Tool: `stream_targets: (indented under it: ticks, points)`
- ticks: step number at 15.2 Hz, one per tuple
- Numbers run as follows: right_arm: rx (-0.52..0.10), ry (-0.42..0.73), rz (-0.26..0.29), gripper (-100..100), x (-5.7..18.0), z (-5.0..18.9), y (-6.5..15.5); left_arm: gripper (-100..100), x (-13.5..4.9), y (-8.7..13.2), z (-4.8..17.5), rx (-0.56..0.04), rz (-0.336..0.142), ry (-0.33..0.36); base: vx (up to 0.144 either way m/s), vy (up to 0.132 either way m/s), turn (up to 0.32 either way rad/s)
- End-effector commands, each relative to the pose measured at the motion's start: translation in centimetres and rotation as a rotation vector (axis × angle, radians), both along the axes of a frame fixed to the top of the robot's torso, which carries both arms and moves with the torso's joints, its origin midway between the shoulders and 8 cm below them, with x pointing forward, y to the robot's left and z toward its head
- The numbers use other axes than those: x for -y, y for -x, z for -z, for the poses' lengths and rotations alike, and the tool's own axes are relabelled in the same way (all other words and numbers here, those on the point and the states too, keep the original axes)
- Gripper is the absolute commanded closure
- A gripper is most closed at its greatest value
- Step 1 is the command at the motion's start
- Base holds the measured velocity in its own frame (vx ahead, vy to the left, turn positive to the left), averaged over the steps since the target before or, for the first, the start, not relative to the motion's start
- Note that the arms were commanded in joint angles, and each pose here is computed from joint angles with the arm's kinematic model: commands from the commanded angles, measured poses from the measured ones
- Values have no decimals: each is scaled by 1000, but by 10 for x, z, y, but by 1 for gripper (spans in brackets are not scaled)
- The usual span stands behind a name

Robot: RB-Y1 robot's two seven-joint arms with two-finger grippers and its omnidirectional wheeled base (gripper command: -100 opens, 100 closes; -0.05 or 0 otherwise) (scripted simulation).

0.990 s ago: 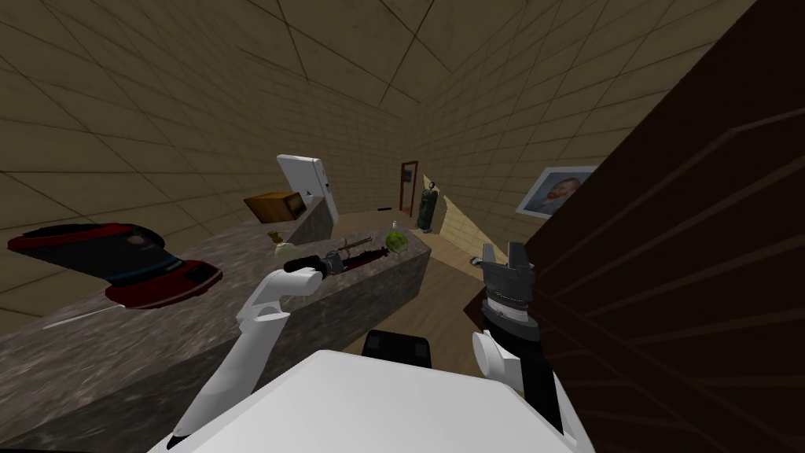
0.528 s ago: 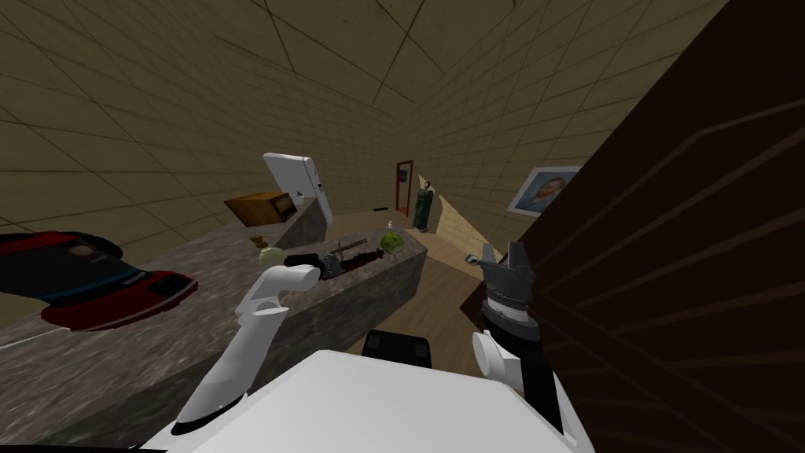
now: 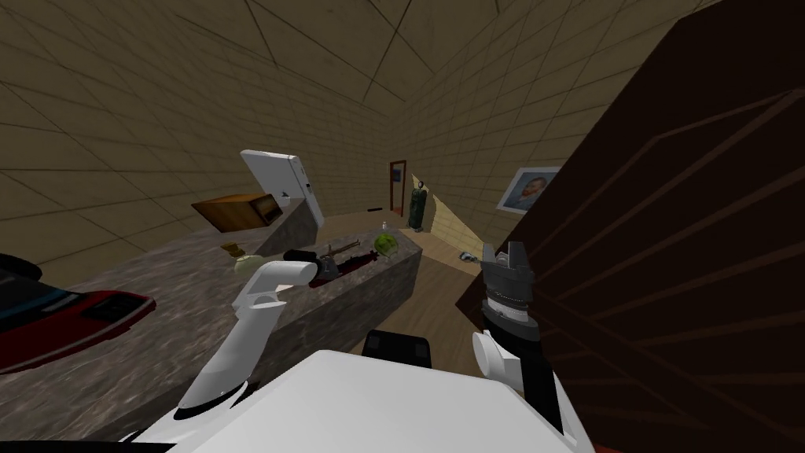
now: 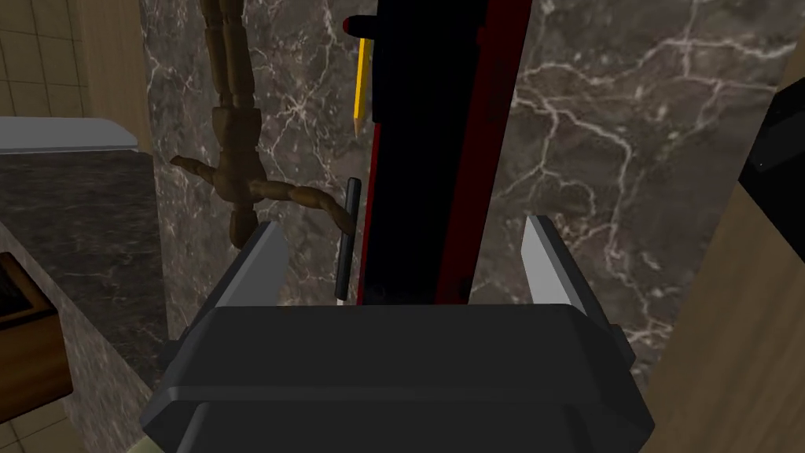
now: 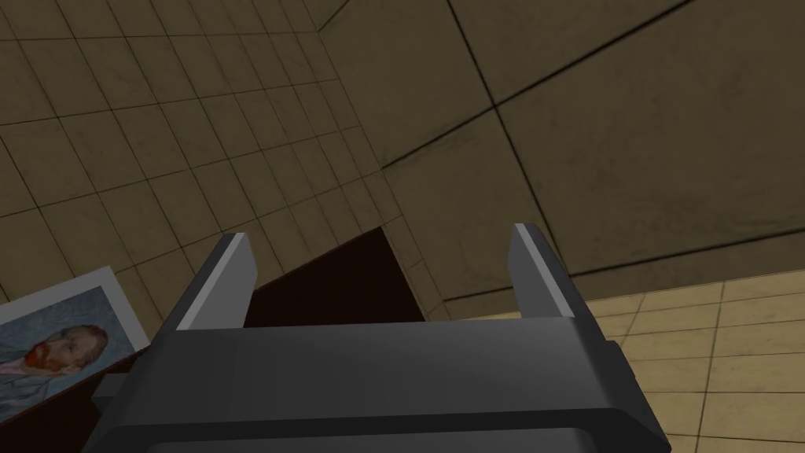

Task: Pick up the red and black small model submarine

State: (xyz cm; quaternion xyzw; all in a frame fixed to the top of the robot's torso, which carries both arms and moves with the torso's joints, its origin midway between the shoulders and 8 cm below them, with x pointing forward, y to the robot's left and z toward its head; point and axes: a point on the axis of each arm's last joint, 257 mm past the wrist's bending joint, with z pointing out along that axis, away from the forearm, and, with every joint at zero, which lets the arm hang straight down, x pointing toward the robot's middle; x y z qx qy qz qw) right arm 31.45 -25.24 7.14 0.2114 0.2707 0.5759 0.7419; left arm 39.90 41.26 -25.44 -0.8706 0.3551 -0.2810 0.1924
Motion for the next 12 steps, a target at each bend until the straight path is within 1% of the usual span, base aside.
stream_targets:
  ticks: [1, 2, 3, 4, 5, 6, 7, 8, 9, 10, 11, 12]
  points:
    - [0, 0, 0, 0, 0, 0, 0, -100, -1, 6, 3, -31, -11, 12, 31, -5, -78]
    - [0, 0, 0, 0, 0, 0, 0, -100, -6, 8, 1, -46, -33, 30, 35, -9, -139]
    - [0, 0, 0, 0, 0, 0, 0, -100, -6, 12, 4, -65, -35, 32, 40, -5, -134]
    - [0, 0, 0, 0, 0, 0, 0, -100, -6, 13, 5, -71, -35, 33, 28, 1, -49]
    - [0, 0, 0, 0, 0, 0, 0, -100, -11, 17, 4, -93, -57, 50, 31, -5, -112]
    - [0, 0, 0, 0, 0, 0, 0, -100, -10, 20, 6, -108, -59, 52, 34, -3, -159]
    - [0, 0, 0, 0, 0, 0, 0, -100, -10, 20, 6, -108, -59, 52, 25, 4, -75]
    - [0, 0, 0, 0, 0, 0, 0, -100, -15, 25, 6, -135, -80, 68, 31, 5, -144]
    - [0, 0, 0, 0, 0, 0, 0, -100, -15, 26, 7, -143, -81, 69, 34, 7, -129]
    - [0, 0, 0, 0, 0, 0, 0, -100, -19, 29, 5, -161, -101, 82, 41, 7, -158]
    - [0, 0, 0, 0, 0, 0, 0, -100, -19, 33, 7, -176, -103, 83, 44, 10, -142]
    - [0, 0, 0, 0, 0, 0, 0, -100, -23, 35, 5, -190, -121, 94, 48, 11, -155]
